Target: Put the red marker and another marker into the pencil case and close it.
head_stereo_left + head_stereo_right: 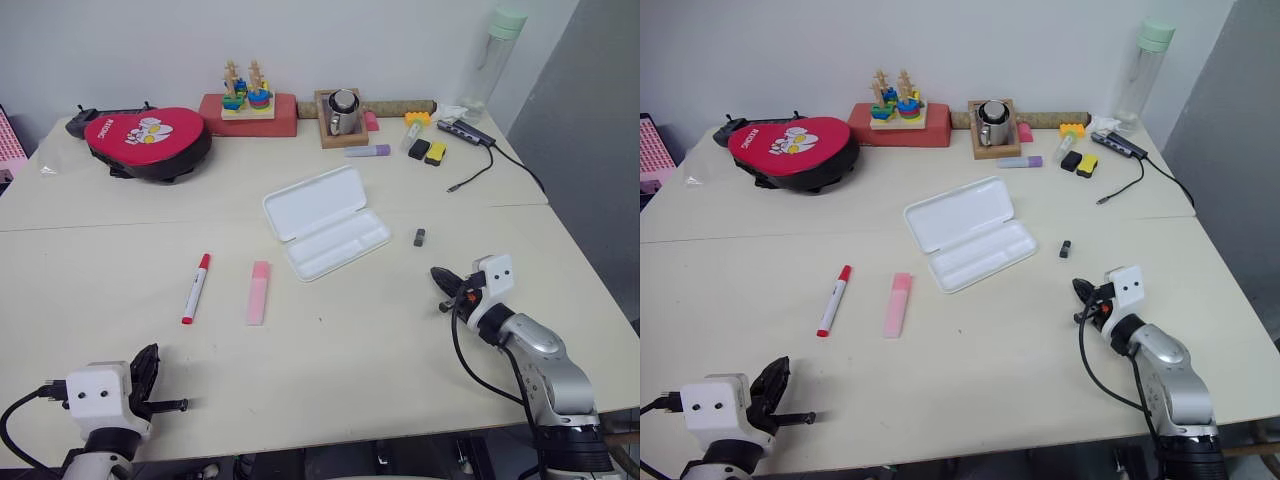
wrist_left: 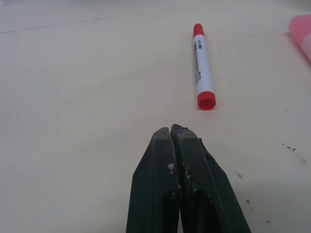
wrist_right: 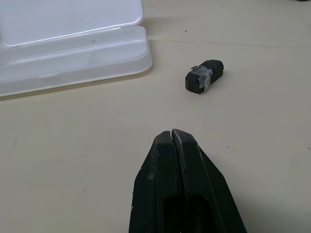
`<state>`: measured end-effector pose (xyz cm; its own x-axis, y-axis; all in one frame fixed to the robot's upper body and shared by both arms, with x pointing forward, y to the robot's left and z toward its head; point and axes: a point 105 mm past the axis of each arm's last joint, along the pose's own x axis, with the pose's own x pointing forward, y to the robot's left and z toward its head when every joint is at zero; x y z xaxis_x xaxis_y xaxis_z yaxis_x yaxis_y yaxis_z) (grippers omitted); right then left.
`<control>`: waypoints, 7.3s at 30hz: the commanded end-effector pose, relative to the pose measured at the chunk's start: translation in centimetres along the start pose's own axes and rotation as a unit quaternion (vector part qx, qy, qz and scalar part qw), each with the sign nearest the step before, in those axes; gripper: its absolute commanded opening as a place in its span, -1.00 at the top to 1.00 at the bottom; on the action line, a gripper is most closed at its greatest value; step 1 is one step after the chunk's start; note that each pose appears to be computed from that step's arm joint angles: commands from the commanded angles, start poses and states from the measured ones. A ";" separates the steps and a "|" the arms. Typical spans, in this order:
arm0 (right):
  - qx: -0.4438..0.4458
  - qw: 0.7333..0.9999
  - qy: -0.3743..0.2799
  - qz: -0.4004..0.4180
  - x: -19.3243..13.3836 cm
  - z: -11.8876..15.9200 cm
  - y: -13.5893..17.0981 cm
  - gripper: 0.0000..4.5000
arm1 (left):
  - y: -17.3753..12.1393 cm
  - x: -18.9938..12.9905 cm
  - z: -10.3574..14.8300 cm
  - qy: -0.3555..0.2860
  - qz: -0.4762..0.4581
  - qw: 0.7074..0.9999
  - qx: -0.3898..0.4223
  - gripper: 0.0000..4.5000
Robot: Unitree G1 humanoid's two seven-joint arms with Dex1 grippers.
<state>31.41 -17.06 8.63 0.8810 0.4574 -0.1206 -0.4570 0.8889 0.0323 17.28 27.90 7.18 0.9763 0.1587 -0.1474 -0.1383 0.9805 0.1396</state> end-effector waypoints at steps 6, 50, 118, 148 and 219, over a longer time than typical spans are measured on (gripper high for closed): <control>-0.008 1.000 -0.007 0.009 -0.2 2.2 -0.3 1.00 | 0.3 -0.2 1.2 -0.011 -0.024 1.000 -0.009 0.95; -0.219 0.929 0.009 0.299 3.8 7.6 4.1 -0.98 | -1.9 -0.2 6.4 0.034 -0.233 0.972 -0.004 -1.00; -0.410 0.748 0.178 0.491 9.5 4.8 6.0 0.98 | -5.1 1.1 6.6 0.043 -0.303 0.951 0.043 -1.00; -0.388 0.745 0.159 0.519 3.4 2.0 10.1 0.98 | -5.3 2.3 5.6 0.043 -0.307 0.949 0.056 -1.00; -0.327 0.809 0.062 0.485 1.1 10.9 10.9 0.02 | -2.3 9.0 3.5 0.117 -0.125 0.985 0.038 -1.00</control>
<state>29.05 -6.71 18.43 0.0571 0.8783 -0.4747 -0.9462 -0.1041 -0.3064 26.80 26.56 8.67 0.9094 -0.0636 -0.4111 0.1128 0.9889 0.0964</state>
